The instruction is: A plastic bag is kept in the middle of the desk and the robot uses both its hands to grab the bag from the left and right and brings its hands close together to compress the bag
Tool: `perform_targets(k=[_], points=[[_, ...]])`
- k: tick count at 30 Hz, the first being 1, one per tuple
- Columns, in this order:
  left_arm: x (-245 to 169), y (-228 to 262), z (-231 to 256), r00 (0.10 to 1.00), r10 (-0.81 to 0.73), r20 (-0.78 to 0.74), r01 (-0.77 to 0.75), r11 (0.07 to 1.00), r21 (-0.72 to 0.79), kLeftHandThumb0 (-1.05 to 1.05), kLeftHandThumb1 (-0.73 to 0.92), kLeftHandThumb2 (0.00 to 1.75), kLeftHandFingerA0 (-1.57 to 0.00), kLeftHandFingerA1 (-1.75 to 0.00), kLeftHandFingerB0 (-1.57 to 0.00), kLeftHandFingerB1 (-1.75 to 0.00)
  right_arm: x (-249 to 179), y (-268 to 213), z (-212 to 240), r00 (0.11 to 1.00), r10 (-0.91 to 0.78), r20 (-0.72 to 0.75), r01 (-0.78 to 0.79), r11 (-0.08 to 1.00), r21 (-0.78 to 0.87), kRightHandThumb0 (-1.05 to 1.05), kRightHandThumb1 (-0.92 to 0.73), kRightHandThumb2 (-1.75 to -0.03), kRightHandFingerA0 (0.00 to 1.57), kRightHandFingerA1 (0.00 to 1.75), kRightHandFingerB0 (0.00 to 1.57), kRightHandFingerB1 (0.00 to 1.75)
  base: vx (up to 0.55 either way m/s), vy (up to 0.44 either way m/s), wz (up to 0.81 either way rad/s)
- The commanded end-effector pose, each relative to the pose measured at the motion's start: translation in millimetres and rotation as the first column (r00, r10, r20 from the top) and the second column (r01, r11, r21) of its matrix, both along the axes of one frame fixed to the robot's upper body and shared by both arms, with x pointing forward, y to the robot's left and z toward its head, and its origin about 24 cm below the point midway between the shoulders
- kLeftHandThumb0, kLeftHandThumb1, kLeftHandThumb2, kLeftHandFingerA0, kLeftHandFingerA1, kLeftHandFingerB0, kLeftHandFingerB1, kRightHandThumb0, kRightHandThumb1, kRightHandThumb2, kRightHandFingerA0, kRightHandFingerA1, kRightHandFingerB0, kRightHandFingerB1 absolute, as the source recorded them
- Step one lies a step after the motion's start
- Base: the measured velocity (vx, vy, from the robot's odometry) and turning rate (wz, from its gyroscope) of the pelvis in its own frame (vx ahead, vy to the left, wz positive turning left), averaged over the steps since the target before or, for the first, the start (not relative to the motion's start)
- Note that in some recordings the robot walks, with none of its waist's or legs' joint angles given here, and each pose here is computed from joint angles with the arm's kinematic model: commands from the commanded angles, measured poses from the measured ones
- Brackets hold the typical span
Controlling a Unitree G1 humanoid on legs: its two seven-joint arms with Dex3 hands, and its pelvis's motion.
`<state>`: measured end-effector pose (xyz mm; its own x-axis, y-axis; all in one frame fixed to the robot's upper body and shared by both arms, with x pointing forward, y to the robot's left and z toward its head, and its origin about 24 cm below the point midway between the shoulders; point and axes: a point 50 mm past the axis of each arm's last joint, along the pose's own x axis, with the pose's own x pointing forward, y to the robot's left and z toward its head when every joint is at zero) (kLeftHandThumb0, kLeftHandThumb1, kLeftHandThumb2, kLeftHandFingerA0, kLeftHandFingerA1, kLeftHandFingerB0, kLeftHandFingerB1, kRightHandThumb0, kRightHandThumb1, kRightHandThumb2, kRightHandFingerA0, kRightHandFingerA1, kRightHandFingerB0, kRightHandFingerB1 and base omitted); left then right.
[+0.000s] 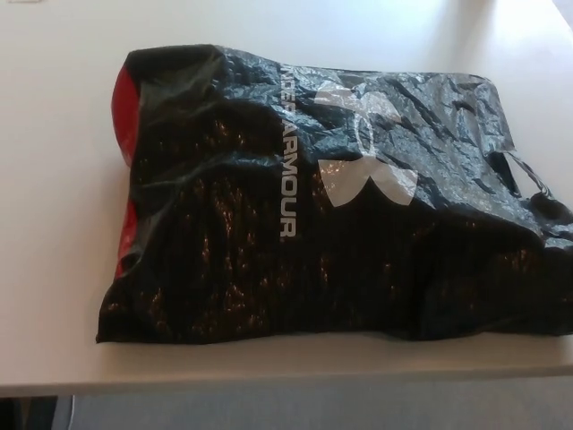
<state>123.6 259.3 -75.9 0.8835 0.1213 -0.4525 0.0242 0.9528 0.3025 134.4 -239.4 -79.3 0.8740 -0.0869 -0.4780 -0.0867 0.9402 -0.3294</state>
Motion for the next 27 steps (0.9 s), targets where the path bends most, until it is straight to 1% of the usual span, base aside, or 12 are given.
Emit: perform_targets(k=[1,11,14,15,16,17,18,19,20,25,26,27], points=[[3.6,1.1,98.3,0.694,-0.108,0.711,0.074,0.994,0.079,-0.51,0.7,0.6,-0.8,-0.85,-0.65,-0.47,13.0,5.2,93.0,0.727,0.081,0.682,-0.049,0.997,-0.067,-0.43,-0.67,-0.6,0.61,0.51,0.59,0.41,0.0,0.0,0.0],[0.9,2.4,100.9,0.657,-0.102,0.747,0.057,0.995,0.085,-0.53,0.83,0.65,-0.69,-0.52,-0.52,-0.43,7.5,6.8,90.8,0.739,0.071,0.67,-0.056,0.997,-0.044,-0.52,-0.72,-0.62,0.63,0.57,0.52,0.39,0.0,0.0,0.0],[-1.0,2.4,100.5,0.676,-0.097,0.73,0.06,0.995,0.077,-0.61,0.86,0.66,-0.61,-0.43,-0.47,-0.38,6.6,6.3,91.6,0.738,0.088,0.669,-0.061,0.996,-0.063,-0.55,-0.72,-0.64,0.47,0.37,0.46,0.36,0.0,0.0,0.0],[-0.9,3.7,101.8,0.663,-0.11,0.741,0.064,0.994,0.09,-0.64,0.9,0.67,-0.54,-0.4,-0.42,-0.36,5.8,6.3,92.8,0.716,0.126,0.686,-0.069,0.991,-0.111,-0.73,-0.69,-1.0,0.3,0.48,0.29,0.47,0.0,0.0,0.0],[-1.2,3.7,102.2,0.66,-0.115,0.742,0.067,0.993,0.095,-0.64,0.91,0.68,-0.5,-0.38,-0.4,-0.35,4.6,6.1,92.8,0.716,0.134,0.686,-0.069,0.99,-0.121,-0.69,-0.81,-0.65,0.3,0.33,0.29,0.31,0.0,0.0,0.0],[-2.3,3.2,102.7,0.659,-0.124,0.742,0.075,0.992,0.099,-0.6,0.74,1.12,-0.37,-0.54,-0.23,-0.47,2.2,5.7,92.7,0.725,0.147,0.673,-0.075,0.988,-0.134,-0.37,-0.44,-1.04,0.0,0.49,0.0,0.47,0.0,0.0,0.0],[-3.3,2.9,102.9,0.658,-0.127,0.742,0.079,0.992,0.1,-0.6,0.74,1.12,-0.37,-0.54,-0.23,-0.47,0.9,5.8,92.6,0.735,0.159,0.659,-0.084,0.986,-0.144,-0.37,-0.44,-1.04,0.0,0.49,0.0,0.47,0.0,0.0,0.0],[-6.6,2.5,102.7,0.668,-0.131,0.732,0.075,0.991,0.109,-0.68,0.92,0.69,-0.39,-0.33,-0.35,-0.32,-2.9,6.7,92.7,0.739,0.159,0.654,-0.094,0.987,-0.133,-0.88,-0.66,-1.03,0.05,0.26,0.12,0.25,0.0,0.0,0.0],[-10.8,2.3,103.1,0.676,-0.131,0.725,0.065,0.991,0.118,-0.73,0.92,0.72,-0.31,-0.32,-0.3,-0.31,-5.5,7.7,93.2,0.738,0.174,0.651,-0.11,0.984,-0.138,-0.91,-0.66,-1.03,0.0,0.08,0.0,0.06,0.0,0.0,0.0],[-26.7,-1.6,105.7,0.689,-0.128,0.713,0.051,0.99,0.128,-0.72,0.92,0.74,-0.25,-0.31,-0.26,-0.31,-14.8,12.5,95.5,0.741,0.224,0.633,-0.165,0.975,-0.151,-0.95,-0.66,-1.02,0.0,0.04,0.0,0.04,0.0,0.0,0.0],[-30.8,-3.5,105.4,0.703,-0.118,0.702,0.057,0.992,0.109,-0.75,0.92,0.72,-0.21,-0.28,-0.25,-0.3,-17.4,12.6,96.6,0.744,0.231,0.627,-0.18,0.973,-0.145,-0.84,-0.76,-0.64,0.0,0.0,0.0,0.0,0.0,0.0,0.0],[-37.7,-6.4,105.2,0.701,-0.114,0.704,0.062,0.993,0.099,-0.72,0.92,0.71,-0.17,-0.28,-0.2,-0.29,-20.5,13.1,99.9,0.739,0.24,0.63,-0.179,0.971,-0.16,-0.93,-0.61,-0.94,0.0,0.0,0.0,0.0,0.0,0.0,0.0]])
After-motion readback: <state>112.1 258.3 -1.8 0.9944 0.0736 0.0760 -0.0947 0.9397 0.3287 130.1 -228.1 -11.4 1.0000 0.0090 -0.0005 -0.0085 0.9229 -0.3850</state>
